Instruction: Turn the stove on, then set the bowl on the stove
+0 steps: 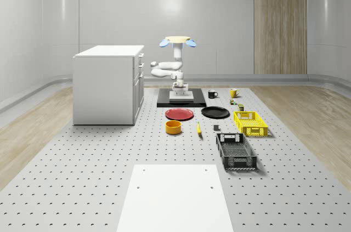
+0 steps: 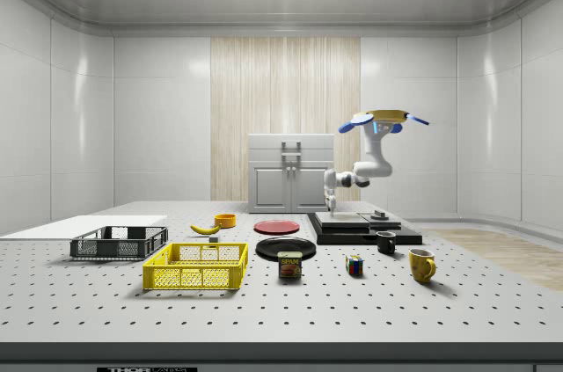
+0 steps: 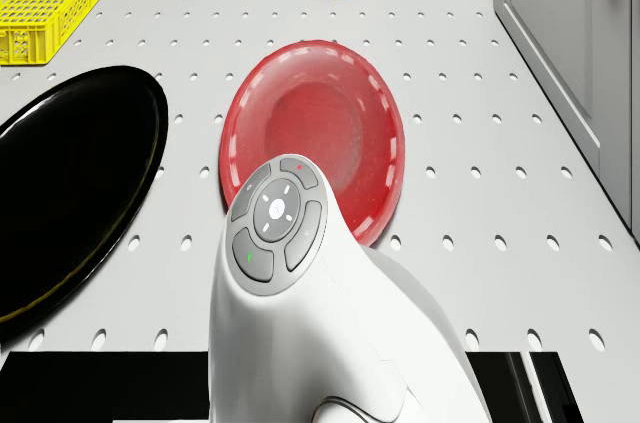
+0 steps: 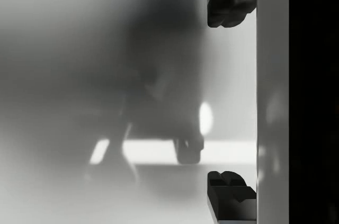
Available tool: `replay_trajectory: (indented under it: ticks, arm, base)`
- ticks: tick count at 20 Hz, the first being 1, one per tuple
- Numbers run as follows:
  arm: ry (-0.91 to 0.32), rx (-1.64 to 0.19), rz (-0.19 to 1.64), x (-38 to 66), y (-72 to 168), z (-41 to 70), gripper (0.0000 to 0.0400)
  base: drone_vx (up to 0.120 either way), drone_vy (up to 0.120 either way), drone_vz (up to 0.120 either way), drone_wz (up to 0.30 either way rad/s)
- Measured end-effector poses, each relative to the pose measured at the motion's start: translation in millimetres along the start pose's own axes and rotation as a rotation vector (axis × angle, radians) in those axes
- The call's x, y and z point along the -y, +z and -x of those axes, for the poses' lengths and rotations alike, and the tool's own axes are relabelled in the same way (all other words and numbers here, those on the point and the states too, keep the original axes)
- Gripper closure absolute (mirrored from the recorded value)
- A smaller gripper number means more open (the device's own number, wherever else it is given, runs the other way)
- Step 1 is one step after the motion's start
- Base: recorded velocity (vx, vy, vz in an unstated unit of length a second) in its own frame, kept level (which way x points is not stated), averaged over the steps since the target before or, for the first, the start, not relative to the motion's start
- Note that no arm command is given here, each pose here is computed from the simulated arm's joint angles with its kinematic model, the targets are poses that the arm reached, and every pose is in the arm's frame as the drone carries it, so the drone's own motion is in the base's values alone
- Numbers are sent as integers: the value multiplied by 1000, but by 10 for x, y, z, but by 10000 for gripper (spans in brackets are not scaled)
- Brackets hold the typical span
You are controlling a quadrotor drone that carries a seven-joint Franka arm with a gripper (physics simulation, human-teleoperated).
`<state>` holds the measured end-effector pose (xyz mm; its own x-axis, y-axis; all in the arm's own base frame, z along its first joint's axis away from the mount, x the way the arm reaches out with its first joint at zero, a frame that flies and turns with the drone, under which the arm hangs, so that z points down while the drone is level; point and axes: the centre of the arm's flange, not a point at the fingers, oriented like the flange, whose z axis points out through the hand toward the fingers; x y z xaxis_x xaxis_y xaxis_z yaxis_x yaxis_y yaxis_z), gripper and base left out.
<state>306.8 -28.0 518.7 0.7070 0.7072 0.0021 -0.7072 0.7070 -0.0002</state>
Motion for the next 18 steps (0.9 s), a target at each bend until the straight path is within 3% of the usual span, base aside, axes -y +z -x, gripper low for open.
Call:
replay_trajectory:
  ticks: [18]
  arm:
    - [0, 0, 0, 0, 0, 0, 0]
  base:
    - [120, 0, 0, 0]
